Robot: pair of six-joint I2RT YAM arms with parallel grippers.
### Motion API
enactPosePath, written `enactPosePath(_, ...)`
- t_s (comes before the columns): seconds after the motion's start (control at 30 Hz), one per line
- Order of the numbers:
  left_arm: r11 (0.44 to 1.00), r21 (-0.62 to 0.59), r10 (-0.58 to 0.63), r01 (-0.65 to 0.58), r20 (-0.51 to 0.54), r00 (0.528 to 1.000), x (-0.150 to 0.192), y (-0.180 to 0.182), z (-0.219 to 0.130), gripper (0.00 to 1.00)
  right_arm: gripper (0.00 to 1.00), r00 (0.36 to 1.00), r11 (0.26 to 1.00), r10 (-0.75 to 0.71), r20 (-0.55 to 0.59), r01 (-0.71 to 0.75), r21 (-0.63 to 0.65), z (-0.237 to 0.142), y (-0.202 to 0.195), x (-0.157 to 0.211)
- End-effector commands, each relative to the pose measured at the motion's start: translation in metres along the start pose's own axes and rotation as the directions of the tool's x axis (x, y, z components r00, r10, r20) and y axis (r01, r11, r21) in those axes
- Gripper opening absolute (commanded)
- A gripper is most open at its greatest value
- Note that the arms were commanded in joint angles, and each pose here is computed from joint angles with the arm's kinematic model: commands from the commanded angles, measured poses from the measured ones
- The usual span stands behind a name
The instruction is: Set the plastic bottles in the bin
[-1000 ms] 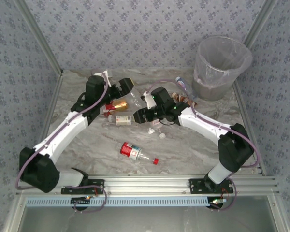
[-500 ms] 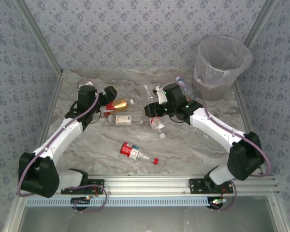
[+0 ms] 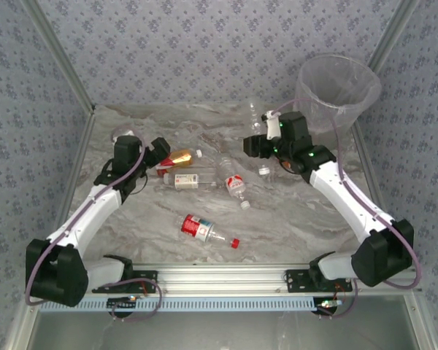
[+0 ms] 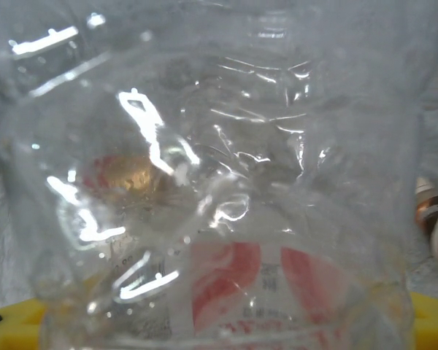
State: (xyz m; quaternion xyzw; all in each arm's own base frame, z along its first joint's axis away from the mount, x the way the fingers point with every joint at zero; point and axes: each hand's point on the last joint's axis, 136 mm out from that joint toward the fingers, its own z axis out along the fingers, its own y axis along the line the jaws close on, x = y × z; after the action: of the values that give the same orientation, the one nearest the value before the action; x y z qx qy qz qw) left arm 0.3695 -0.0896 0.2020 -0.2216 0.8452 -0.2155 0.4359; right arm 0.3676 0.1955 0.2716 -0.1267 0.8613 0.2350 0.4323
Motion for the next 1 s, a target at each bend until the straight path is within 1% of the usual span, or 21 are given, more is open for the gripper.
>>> enactPosePath(0.0,0.999,-0.031,-0.017,0.018,0.03,0.999,-0.004,0.01,-0.009,1.0,0.64,0.994,0.998,-0.031,0.107,0.025,0.056,-0.028,-0.012,-0.038)
enactPosePath(0.07,0.999,-0.027,-0.019,0.02,0.028,0.999,-0.004,0.012,-0.012,1.0,0.64,0.989,0.995,-0.042,0.144,0.029,0.091,-0.04,-0.023,-0.054)
enactPosePath(0.17,1.0,0.015,0.002,-0.002,0.035,0.999,-0.004,0.007,-0.015,0.99,0.64,0.978,0.989,-0.044,0.202,0.014,0.149,-0.061,-0.041,-0.081)
enactPosePath(0.3,1.0,0.0,0.006,-0.006,0.044,0.999,-0.004,0.01,-0.018,0.99,0.65,0.961,0.972,-0.05,0.27,-0.015,0.233,-0.086,-0.069,-0.111)
enactPosePath(0.43,1.0,-0.022,0.005,-0.003,0.051,0.999,-0.004,0.015,-0.02,1.0,0.65,0.947,0.945,-0.072,0.314,-0.036,0.326,-0.109,-0.098,-0.139)
enactPosePath(0.57,0.999,-0.032,-0.005,0.007,0.061,0.998,-0.004,0.019,-0.022,0.99,0.65,0.926,0.917,-0.078,0.37,-0.08,0.392,-0.125,-0.128,-0.162)
enactPosePath(0.77,0.999,-0.041,-0.021,0.024,0.064,0.998,-0.002,0.025,-0.022,0.99,0.65,0.879,0.861,-0.137,0.456,-0.123,0.494,-0.133,-0.168,-0.195)
enactPosePath(0.97,0.998,-0.042,-0.033,0.036,0.069,0.997,-0.001,0.027,-0.025,0.99,0.66,0.874,0.803,-0.172,0.454,-0.142,0.579,-0.118,-0.208,-0.212)
